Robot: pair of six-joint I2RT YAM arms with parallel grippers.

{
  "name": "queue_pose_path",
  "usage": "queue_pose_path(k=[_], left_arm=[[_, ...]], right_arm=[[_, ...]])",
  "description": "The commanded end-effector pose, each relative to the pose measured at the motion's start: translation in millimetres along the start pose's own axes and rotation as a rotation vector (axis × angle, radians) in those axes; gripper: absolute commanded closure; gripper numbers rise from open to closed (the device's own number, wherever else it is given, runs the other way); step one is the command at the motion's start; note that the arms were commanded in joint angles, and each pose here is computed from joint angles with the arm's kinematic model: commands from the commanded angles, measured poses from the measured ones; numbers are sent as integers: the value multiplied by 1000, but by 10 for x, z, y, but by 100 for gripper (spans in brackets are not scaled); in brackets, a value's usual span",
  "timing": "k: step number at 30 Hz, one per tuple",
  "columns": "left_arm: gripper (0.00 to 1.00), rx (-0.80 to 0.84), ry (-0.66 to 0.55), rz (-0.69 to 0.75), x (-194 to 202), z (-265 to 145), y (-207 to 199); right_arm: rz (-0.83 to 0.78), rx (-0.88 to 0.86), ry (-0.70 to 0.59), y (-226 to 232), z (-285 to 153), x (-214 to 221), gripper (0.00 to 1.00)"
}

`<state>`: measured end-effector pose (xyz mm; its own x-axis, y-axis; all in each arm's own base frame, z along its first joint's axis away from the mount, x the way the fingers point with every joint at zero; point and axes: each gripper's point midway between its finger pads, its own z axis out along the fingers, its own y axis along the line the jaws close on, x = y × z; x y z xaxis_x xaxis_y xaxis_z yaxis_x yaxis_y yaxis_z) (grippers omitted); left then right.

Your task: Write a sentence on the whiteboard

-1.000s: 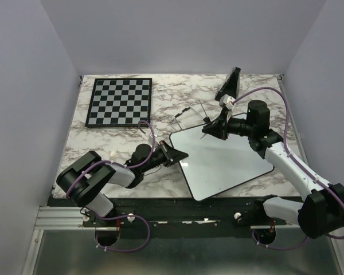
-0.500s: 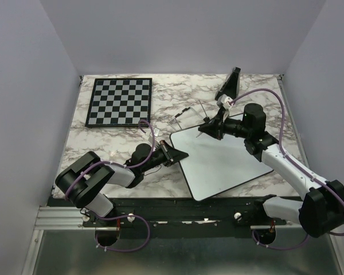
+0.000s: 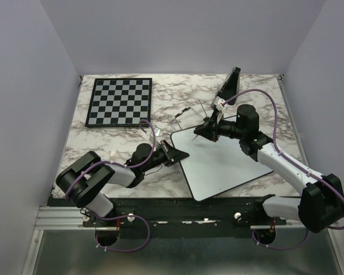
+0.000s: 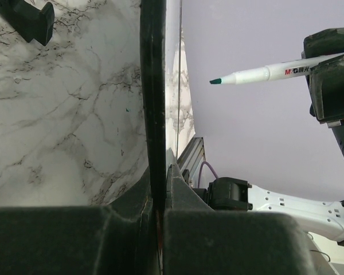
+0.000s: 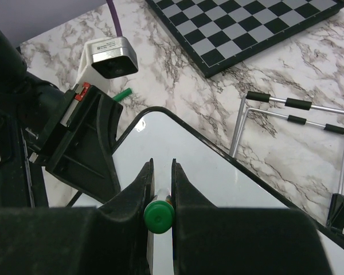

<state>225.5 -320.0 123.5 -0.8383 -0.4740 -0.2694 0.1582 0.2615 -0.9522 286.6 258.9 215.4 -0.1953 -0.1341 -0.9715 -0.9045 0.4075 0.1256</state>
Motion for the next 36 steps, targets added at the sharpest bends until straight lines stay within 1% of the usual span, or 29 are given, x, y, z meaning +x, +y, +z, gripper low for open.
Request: queue_pose_path(k=[1, 8, 18, 36], left_arm=[[100, 36, 36, 84, 82, 28, -66], [100, 38, 33, 80, 80, 26, -81], [100, 47, 37, 72, 93, 42, -86], [100, 57, 44, 72, 111, 64, -105]], right_arm=[[-16, 76, -13, -120, 44, -49, 100], [14, 105, 25, -151, 21, 116, 100], [39, 136, 57, -218, 35, 235, 99], [57, 100, 67, -168, 131, 253, 99]])
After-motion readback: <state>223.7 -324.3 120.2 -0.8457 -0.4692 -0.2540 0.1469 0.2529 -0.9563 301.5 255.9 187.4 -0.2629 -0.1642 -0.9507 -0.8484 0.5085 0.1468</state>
